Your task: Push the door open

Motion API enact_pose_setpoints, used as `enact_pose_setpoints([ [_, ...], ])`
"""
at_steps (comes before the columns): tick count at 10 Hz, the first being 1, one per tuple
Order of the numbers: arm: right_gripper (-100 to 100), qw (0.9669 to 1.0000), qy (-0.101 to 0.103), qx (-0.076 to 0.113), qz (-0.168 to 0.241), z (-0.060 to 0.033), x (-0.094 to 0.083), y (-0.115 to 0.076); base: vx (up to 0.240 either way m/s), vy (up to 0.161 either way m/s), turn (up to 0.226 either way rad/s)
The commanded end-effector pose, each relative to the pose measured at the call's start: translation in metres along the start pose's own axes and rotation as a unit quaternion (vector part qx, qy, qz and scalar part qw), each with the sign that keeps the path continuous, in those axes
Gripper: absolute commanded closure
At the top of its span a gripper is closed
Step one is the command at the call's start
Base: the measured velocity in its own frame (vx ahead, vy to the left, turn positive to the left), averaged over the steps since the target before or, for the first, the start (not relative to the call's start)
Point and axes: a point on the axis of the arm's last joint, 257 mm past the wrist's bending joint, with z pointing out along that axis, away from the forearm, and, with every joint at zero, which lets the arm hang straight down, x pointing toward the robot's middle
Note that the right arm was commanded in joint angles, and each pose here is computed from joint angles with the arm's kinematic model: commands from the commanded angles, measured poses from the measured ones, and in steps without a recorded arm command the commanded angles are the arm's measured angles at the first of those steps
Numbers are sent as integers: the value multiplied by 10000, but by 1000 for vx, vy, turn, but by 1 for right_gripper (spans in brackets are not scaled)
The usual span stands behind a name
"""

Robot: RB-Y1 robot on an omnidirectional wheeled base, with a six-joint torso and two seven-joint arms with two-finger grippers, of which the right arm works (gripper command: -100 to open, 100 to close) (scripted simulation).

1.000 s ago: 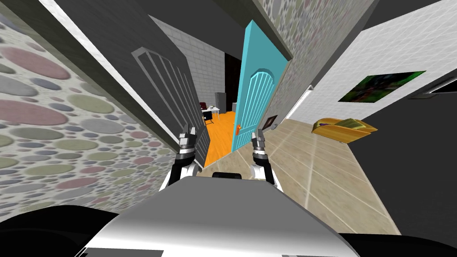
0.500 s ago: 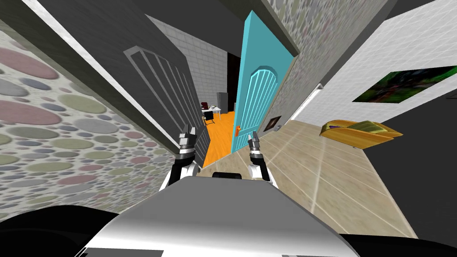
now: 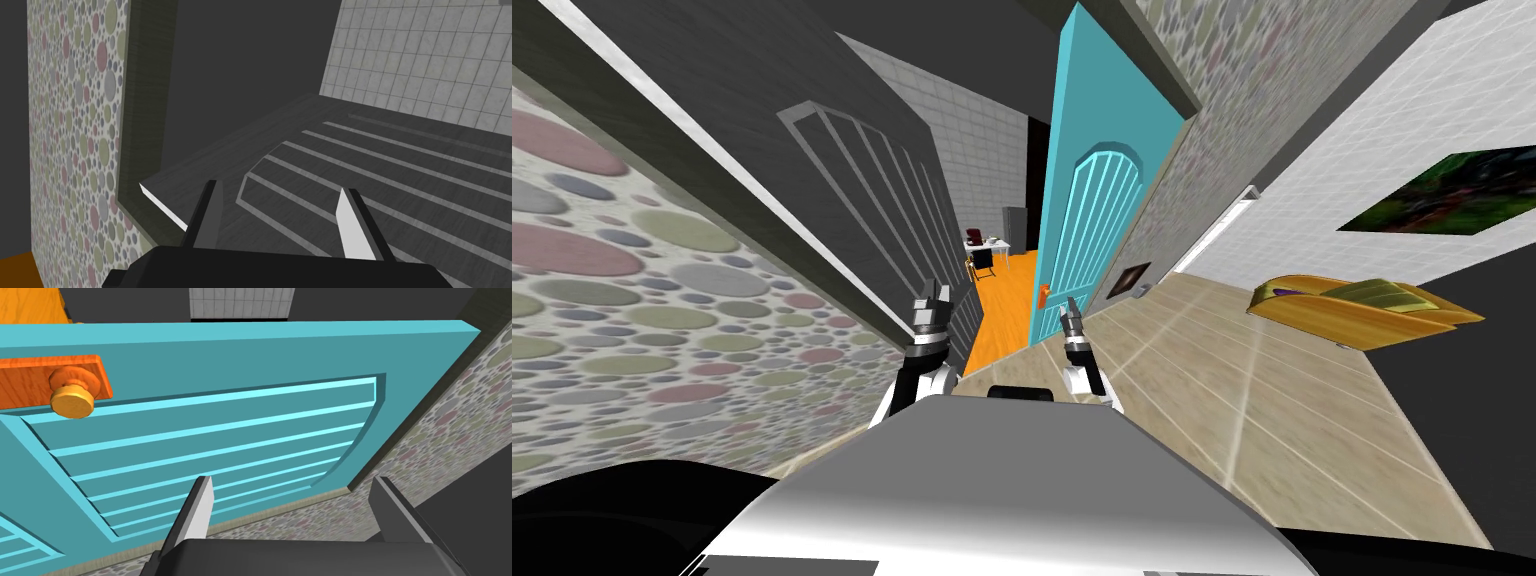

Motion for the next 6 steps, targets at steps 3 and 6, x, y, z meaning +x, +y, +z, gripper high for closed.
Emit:
enact_pose_setpoints([
  [3, -100, 9991, 179, 372, 107, -14, 167, -360, 72, -123, 103],
  [6, -100, 9971, 322, 669, 182, -32, 301, -641, 67, -112, 93],
])
